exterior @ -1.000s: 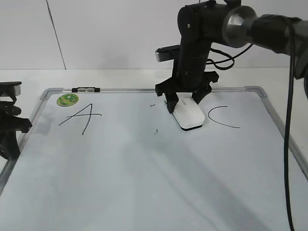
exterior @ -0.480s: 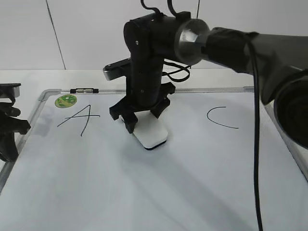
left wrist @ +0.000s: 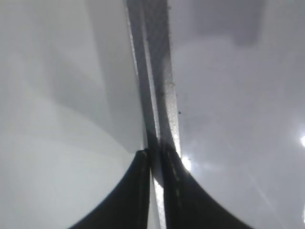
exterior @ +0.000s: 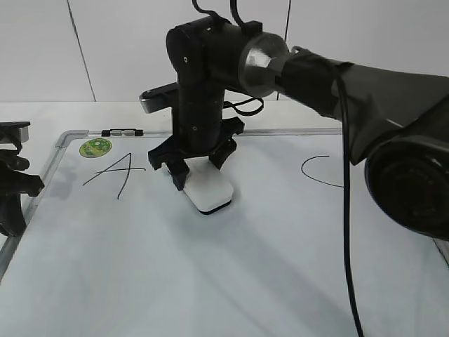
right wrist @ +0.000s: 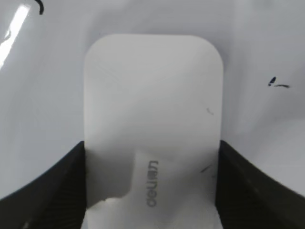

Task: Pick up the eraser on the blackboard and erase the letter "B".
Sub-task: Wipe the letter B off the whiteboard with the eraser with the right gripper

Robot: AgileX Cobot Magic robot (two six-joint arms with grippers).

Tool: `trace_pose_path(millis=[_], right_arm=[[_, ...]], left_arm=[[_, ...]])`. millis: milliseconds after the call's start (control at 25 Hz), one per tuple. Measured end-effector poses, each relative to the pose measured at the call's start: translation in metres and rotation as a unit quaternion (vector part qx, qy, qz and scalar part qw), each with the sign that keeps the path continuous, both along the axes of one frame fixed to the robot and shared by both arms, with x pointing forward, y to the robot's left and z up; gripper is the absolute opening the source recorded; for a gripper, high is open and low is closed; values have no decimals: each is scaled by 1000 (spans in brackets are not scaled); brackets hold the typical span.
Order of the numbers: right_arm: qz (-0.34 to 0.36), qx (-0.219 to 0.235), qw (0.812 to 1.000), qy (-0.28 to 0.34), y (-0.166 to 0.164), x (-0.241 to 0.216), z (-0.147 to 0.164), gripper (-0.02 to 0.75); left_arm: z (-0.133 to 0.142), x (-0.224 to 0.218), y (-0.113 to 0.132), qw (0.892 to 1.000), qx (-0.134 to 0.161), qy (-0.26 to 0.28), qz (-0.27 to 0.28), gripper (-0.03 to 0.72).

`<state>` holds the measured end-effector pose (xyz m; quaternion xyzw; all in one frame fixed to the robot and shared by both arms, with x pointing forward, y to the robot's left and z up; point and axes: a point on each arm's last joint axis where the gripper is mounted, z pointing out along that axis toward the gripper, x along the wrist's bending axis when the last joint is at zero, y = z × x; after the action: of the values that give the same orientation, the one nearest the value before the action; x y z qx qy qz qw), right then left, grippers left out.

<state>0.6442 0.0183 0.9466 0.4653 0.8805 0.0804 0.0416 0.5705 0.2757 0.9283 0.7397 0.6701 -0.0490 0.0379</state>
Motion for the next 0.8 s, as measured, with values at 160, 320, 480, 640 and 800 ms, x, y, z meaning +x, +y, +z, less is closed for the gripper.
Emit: trace_pose_path(millis=[160, 320, 480, 640, 800], right_arm=[[-15, 10, 1000, 7, -8, 7, 0, 561], [-48, 40, 998, 1, -27, 26, 0, 561], [-92, 50, 994, -14, -62, 52, -1, 561], [-127, 56, 990, -14, -93, 68, -1, 561], [-134, 65, 989, -8, -99, 70, 1, 560]], left_arm=[[0, 0, 0, 1000, 0, 0, 0, 28], [0, 0, 0, 1000, 0, 0, 0, 28], [0, 0, 0, 1000, -1, 0, 1, 28], [0, 0, 0, 1000, -1, 0, 1, 28], [0, 0, 0, 1000, -1, 0, 1, 28]])
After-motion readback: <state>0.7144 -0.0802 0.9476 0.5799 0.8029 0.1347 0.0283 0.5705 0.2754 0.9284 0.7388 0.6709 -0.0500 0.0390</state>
